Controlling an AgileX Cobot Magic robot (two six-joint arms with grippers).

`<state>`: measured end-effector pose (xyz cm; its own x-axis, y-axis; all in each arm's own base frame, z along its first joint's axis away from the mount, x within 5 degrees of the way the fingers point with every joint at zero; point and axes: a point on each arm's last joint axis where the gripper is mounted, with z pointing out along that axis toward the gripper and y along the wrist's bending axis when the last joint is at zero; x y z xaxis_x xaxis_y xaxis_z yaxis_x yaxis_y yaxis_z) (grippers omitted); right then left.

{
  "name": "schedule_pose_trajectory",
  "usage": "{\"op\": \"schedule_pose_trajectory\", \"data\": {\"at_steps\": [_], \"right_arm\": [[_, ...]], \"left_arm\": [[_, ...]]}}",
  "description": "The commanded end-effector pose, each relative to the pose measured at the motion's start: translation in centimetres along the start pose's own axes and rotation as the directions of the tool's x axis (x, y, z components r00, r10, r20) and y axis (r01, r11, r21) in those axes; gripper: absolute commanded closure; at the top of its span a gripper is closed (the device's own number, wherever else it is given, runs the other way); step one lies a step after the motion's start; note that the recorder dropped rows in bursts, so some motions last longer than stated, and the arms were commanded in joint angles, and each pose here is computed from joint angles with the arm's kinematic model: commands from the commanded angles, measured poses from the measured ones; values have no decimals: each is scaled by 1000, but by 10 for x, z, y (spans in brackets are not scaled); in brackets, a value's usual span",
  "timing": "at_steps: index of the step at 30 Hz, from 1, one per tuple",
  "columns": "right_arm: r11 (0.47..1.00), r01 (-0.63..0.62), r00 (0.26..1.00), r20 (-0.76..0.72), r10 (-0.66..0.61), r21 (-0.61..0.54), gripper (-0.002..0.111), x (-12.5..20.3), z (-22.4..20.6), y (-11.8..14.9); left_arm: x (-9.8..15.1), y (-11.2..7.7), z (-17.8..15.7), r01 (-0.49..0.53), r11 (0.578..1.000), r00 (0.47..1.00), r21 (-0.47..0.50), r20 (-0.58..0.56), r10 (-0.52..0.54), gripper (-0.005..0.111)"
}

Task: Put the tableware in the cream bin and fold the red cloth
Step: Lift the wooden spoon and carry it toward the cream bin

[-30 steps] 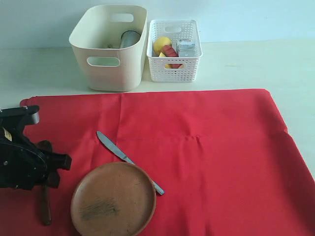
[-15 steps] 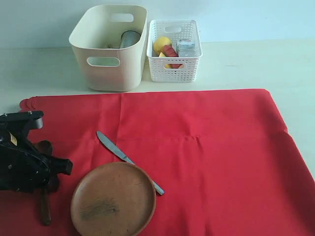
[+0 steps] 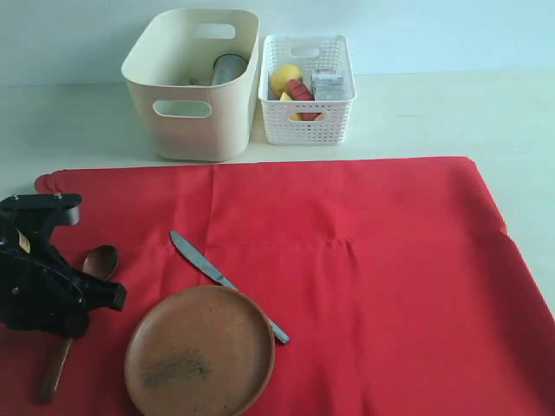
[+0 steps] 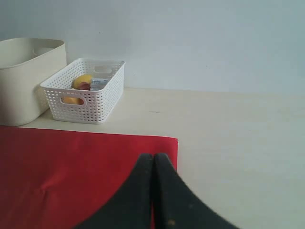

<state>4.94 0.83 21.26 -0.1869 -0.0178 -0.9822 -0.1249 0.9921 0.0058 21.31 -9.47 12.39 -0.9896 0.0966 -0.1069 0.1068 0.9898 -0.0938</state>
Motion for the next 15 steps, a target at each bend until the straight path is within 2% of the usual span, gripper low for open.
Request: {"op": "schedule_pose_trajectory", "data": {"at_steps": [1,9,15], "right_arm": [[1000,2,1000,7,-2,8,108,0,0,0],[1000,2,1000,7,-2,8,108,0,0,0],[1000,2,1000,7,-2,8,108,0,0,0]], "left_arm": [[-10,-6,-19,-51,999,998,11,20,51,107],[-26,-15,-75,-123,991,976,49,189,111,107],[-36,-21,-123,-200,978,910,59,381,163,107]]}}
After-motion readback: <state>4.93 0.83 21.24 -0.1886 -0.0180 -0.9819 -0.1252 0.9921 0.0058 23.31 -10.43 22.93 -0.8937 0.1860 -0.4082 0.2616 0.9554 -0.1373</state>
